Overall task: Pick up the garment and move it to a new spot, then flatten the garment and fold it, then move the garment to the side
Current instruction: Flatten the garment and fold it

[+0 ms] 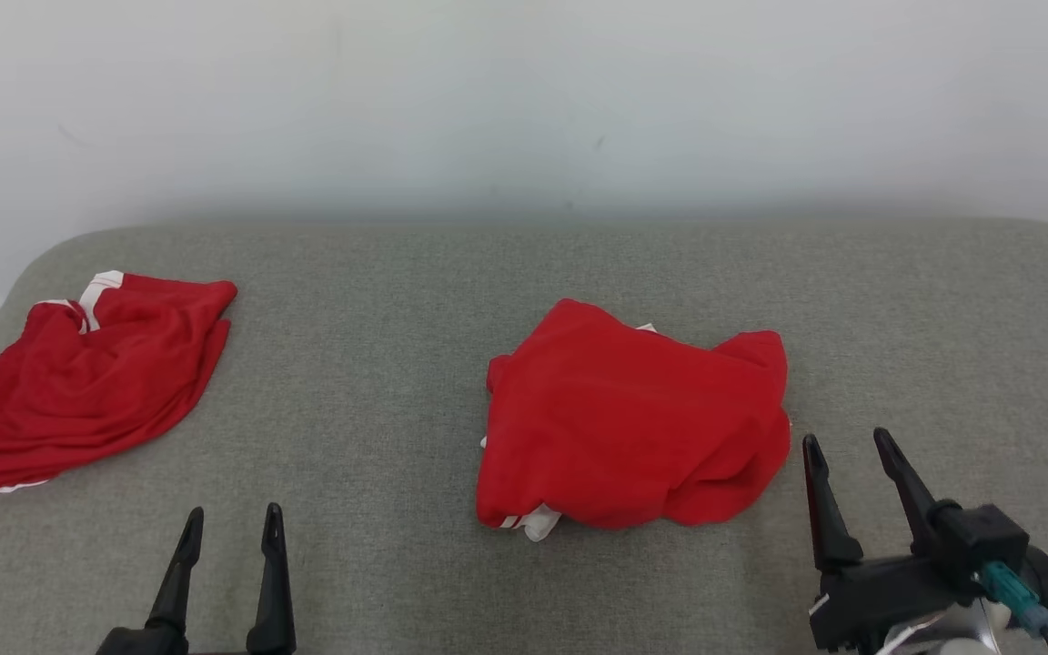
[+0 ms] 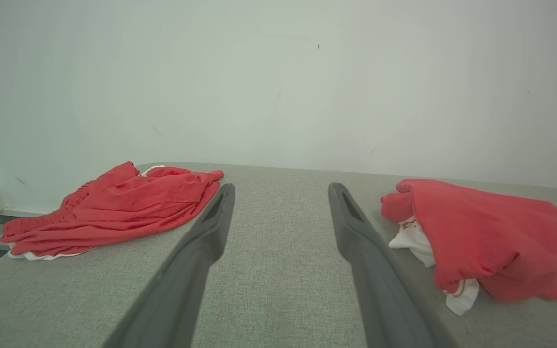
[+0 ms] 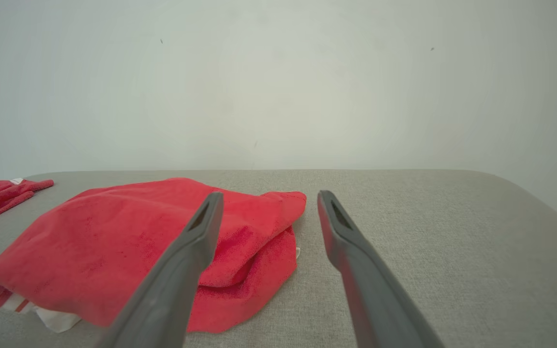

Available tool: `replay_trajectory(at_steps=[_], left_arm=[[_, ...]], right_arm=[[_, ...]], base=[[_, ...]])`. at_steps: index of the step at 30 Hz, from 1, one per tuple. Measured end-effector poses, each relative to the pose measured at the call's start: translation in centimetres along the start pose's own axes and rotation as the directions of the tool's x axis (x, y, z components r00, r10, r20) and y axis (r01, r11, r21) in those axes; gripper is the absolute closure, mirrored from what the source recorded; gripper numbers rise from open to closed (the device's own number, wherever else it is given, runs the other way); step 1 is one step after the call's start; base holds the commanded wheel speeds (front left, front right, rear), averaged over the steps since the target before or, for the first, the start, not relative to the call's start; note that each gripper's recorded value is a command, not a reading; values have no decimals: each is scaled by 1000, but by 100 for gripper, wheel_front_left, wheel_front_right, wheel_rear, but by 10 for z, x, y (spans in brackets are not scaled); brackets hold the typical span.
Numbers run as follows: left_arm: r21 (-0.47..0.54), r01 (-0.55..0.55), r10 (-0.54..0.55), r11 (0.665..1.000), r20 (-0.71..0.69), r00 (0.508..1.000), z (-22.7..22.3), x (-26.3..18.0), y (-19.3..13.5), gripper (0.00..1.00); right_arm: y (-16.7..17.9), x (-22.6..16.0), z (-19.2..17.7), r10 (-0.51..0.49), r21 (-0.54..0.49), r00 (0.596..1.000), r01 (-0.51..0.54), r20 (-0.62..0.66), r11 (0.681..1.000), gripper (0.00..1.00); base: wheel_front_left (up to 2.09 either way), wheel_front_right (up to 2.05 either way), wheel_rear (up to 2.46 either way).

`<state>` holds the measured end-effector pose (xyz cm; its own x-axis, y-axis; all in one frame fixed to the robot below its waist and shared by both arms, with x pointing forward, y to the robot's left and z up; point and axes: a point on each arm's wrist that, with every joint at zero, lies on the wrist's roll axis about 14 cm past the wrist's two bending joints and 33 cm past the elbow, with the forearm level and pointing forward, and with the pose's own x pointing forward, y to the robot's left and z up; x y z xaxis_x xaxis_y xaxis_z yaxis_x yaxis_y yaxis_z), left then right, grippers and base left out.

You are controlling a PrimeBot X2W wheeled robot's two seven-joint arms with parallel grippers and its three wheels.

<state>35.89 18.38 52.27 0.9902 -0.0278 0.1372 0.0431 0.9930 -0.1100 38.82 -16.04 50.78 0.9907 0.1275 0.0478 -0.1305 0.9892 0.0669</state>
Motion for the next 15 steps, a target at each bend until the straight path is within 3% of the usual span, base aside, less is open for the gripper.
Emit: replay_trajectory(at_steps=[7, 15], left_arm=[[-6, -18, 18, 1000, -9, 1000, -3, -1, 5, 0], [-21, -57, 56, 998, -28, 998, -9, 2, 16, 0]], right_arm=[[24, 50, 17, 132, -95, 991, -131, -1, 987, 0], [47, 108, -3, 247, -215, 959, -273, -139, 938, 0]], base=[[0, 0, 0], [0, 0, 0]])
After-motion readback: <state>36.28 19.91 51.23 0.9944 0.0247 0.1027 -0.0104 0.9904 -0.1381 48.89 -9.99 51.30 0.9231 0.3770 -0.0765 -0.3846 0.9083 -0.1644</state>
